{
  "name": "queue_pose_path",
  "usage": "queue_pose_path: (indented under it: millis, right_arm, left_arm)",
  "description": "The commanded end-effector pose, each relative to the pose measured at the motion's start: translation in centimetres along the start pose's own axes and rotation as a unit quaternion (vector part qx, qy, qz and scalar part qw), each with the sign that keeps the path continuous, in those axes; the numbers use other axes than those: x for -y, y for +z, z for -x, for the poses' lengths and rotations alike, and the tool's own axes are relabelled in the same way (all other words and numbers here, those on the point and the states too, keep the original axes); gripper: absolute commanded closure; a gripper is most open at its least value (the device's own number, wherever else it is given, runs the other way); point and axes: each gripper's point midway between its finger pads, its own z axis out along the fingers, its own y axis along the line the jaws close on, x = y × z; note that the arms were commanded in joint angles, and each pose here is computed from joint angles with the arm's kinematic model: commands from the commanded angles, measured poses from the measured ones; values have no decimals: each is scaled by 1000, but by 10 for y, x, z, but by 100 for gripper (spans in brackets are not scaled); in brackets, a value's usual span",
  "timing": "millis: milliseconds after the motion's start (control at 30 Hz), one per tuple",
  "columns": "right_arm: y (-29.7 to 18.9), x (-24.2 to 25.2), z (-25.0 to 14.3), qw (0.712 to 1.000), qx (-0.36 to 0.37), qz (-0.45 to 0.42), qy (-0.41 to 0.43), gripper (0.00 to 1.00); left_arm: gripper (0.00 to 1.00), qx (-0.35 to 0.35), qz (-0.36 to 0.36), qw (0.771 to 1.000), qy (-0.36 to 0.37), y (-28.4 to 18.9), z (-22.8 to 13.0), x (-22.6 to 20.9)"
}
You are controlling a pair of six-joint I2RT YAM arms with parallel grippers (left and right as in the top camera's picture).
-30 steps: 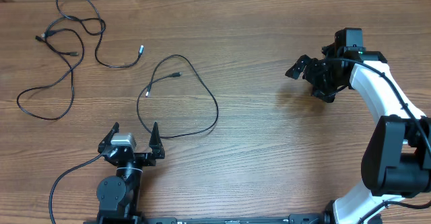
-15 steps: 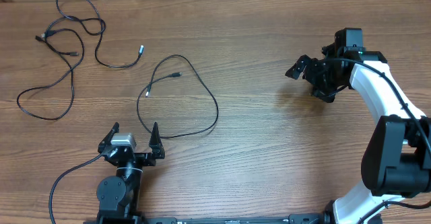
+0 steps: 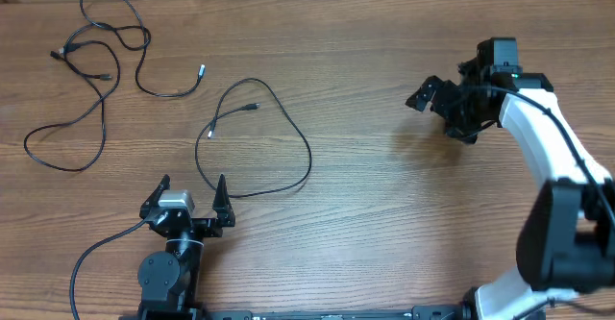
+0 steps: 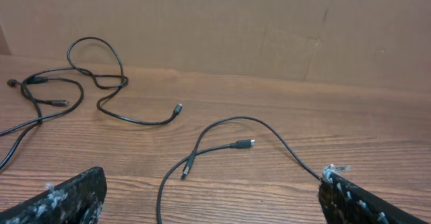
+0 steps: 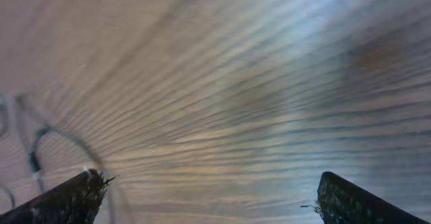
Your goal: Untangle cables
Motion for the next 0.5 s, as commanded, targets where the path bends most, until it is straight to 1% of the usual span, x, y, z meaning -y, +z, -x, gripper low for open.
queue_pose_path:
  millis: [0, 133, 233, 333, 467]
  right_arm:
    - [-58, -49, -2, 995, 71, 46, -59, 0]
    - [-113, -87, -18, 981, 129, 90, -110, 0]
    - [-156, -109, -36, 966, 172, 125, -145, 0]
    - [-201, -115, -49, 946, 237, 134, -176, 0]
    - [-256, -115, -80, 917, 305, 166, -198, 0]
  left_arm:
    - [0, 3, -1, 1000, 9, 0, 1, 0]
    - [0, 3, -1, 1000, 9, 0, 1, 0]
    - [1, 3, -1, 1000, 9, 0, 1, 0]
    - [0, 3, -1, 1000, 9, 0, 1, 0]
    - [0, 3, -1, 1000, 9, 0, 1, 0]
